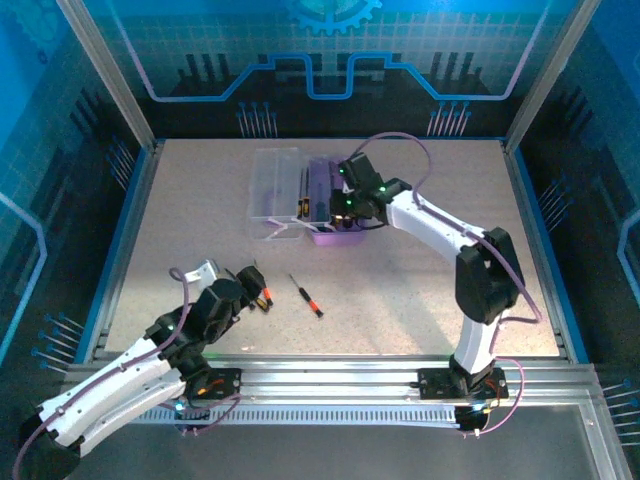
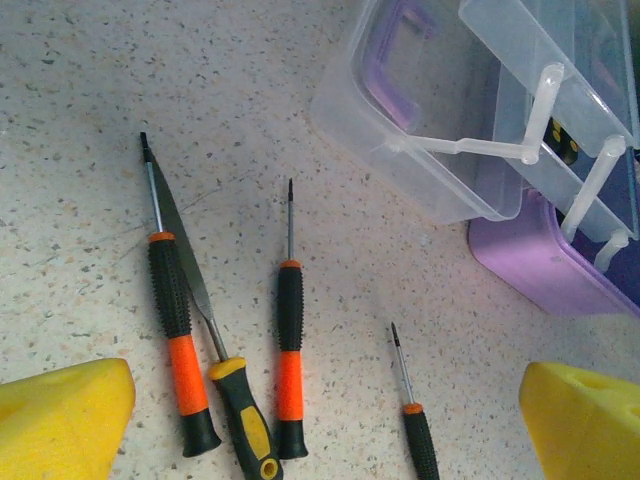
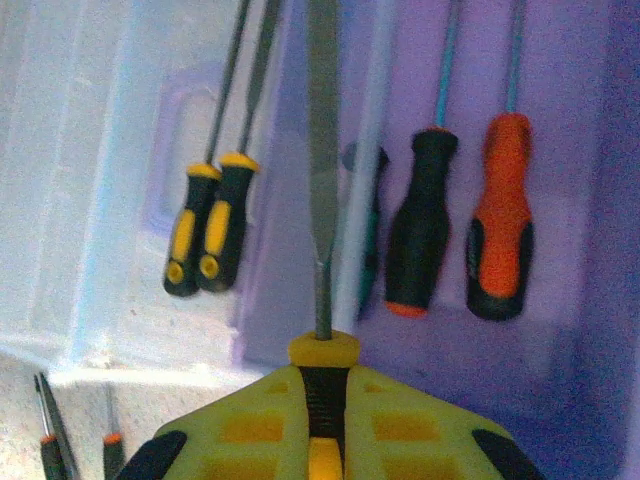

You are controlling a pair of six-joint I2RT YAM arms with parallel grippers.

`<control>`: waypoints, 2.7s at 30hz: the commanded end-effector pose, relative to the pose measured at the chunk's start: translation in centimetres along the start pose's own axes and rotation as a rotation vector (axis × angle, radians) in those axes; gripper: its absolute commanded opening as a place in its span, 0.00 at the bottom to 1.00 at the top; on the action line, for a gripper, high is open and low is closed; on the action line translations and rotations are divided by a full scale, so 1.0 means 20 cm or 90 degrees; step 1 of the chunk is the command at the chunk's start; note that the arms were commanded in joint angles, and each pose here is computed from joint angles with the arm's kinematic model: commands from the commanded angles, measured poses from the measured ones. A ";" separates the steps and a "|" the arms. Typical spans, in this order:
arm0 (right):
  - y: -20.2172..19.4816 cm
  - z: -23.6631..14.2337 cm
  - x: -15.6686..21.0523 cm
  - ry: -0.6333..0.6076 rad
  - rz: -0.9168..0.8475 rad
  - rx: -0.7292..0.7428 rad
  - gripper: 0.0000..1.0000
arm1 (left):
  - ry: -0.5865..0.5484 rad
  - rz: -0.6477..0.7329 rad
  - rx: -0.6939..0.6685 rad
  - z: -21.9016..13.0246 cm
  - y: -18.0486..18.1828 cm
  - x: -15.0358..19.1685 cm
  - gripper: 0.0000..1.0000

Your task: Pack the tool kit

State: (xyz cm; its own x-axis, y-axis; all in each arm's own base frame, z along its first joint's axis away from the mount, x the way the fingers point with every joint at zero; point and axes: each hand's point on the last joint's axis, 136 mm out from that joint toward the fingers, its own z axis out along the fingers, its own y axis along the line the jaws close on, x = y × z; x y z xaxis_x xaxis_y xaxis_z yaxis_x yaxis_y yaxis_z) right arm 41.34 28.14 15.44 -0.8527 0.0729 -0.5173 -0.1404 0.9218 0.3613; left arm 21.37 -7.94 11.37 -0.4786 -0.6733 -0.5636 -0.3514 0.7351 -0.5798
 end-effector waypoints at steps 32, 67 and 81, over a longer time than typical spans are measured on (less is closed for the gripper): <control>0.15 0.37 -0.04 0.063 0.061 0.004 0.23 | -0.017 -0.005 -0.011 -0.03 0.02 -0.04 0.99; -0.01 -0.12 0.11 0.002 -0.010 -0.037 0.27 | 0.193 0.066 -0.033 0.16 -0.12 0.30 0.67; -0.05 -0.19 0.21 0.005 -0.019 -0.050 0.27 | 0.184 0.054 -0.178 0.15 0.12 0.12 0.46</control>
State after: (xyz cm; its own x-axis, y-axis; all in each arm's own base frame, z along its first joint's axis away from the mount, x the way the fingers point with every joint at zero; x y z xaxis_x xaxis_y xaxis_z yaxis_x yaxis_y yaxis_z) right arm 36.18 26.25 14.82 -0.8655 0.0455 -0.4988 -0.1760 0.9047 0.3880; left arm 22.23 -8.23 7.15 -0.6710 -0.6146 -0.4148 -0.4906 0.7875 -0.3732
